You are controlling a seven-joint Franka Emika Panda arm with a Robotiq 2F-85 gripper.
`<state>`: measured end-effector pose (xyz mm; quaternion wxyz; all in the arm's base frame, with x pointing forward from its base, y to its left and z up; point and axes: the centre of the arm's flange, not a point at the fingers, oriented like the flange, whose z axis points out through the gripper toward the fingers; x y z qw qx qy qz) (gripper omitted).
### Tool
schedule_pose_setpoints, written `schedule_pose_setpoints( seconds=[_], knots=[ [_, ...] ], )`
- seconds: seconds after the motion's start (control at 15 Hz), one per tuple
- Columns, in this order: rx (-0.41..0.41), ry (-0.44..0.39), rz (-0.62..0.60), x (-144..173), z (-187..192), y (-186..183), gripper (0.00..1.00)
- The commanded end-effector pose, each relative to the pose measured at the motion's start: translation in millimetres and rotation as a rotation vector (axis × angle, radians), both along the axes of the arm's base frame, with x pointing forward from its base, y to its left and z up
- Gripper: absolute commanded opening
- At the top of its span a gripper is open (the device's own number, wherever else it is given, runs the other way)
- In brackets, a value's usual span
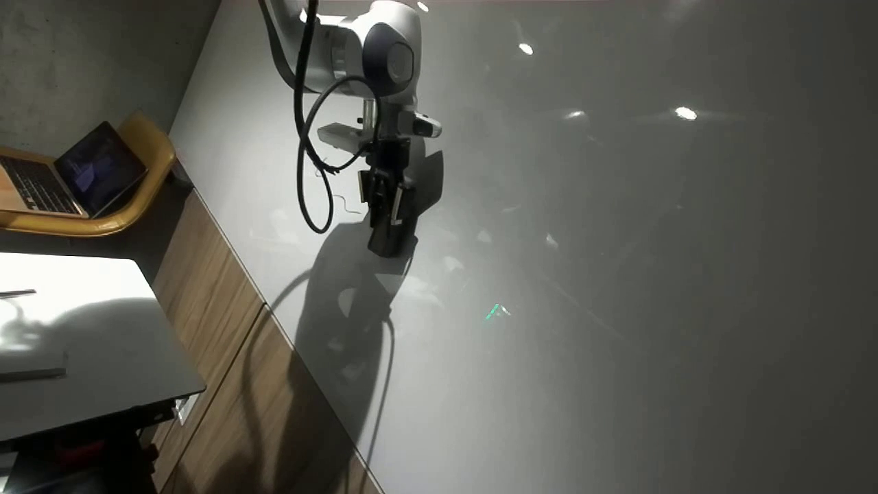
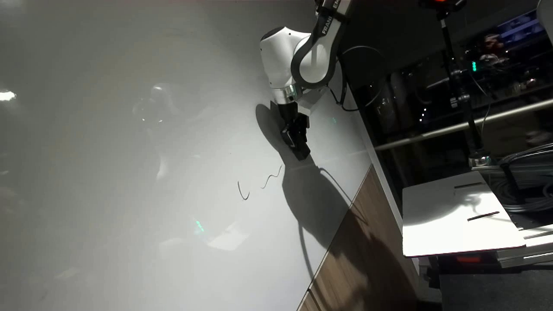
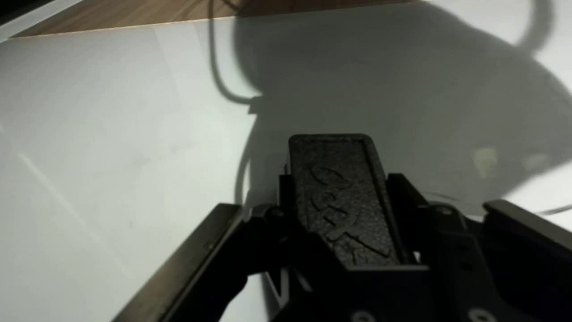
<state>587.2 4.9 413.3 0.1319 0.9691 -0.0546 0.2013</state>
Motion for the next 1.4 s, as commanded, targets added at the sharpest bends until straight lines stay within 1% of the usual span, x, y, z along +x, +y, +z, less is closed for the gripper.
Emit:
schedule_pose_setpoints(
  seconds=[0.0, 0.2, 0.4, 0.53, 0.67, 0.87, 1.07, 1.33],
  knots=[
    [0.025, -0.006, 0.031, -10, -25, 10, 0.29],
    [0.027, -0.001, 0.016, 1, -38, -12, 0.29],
    [0.011, -0.024, -0.013, 18, -26, -38, 0.29],
    [0.004, -0.048, -0.020, 28, -12, -44, 0.29],
    [0.001, -0.047, -0.010, 33, -7, -32, 0.29],
    [0.006, -0.038, 0.016, 39, -2, 0, 0.29],
    [-0.004, -0.032, 0.056, 44, 8, 37, 0.29],
    [-0.013, -0.029, 0.122, 48, 22, 96, 0.29]
  ],
)
